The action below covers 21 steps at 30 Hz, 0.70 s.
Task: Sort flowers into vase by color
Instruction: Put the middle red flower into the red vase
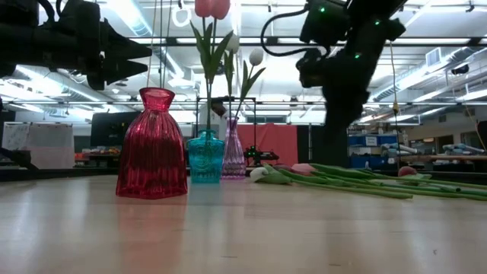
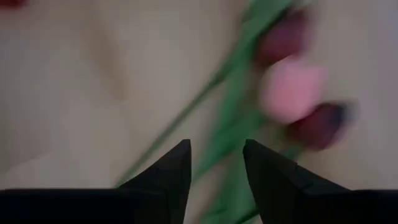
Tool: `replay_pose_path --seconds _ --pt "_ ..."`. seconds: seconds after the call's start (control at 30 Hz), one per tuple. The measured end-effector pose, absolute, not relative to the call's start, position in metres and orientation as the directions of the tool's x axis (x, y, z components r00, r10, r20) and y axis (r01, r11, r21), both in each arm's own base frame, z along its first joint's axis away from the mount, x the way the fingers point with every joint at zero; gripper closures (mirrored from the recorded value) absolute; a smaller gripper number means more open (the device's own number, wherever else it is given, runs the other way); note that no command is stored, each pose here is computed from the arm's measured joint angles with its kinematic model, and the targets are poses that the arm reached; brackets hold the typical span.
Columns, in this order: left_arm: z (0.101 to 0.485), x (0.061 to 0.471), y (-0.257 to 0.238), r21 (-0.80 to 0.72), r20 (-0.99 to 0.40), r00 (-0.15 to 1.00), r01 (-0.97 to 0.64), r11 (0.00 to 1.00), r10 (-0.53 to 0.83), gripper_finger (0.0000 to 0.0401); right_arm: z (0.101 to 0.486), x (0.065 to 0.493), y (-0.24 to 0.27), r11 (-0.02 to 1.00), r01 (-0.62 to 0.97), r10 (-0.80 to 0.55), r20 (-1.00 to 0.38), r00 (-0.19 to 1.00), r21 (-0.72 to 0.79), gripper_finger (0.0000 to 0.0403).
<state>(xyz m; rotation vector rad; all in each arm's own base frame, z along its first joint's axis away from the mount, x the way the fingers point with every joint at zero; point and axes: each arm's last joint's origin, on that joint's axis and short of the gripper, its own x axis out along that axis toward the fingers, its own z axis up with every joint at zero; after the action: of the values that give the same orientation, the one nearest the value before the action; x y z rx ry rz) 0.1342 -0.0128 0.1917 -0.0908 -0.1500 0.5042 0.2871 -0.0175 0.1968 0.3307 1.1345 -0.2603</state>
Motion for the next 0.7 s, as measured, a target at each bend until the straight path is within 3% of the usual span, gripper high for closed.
replay_pose_path --seconds 0.1,0.4,0.6,0.7 --pt "0.192 0.134 -0.013 -0.124 0.121 0.865 -0.474 0.872 0.487 0.0094 0.194 0.282 -0.009 0.903 0.392 0.034 -0.937 0.346 0.178 0.0253" --pt "0.192 0.134 -0.013 -0.123 0.122 0.865 -0.474 0.872 0.488 0.0094 0.187 0.266 -0.005 0.807 0.575 0.045 -0.986 0.161 0.130 0.0263" --pt "0.192 0.134 -0.013 -0.125 0.126 0.863 -0.475 0.871 0.489 0.0094 0.163 0.273 0.003 0.797 0.578 0.174 -0.983 0.058 0.175 0.0263" --pt "0.192 0.134 -0.013 -0.125 0.126 0.863 -0.475 0.871 0.489 0.0094 0.152 0.274 0.003 0.797 0.588 0.172 -0.985 -0.004 0.137 0.0263"
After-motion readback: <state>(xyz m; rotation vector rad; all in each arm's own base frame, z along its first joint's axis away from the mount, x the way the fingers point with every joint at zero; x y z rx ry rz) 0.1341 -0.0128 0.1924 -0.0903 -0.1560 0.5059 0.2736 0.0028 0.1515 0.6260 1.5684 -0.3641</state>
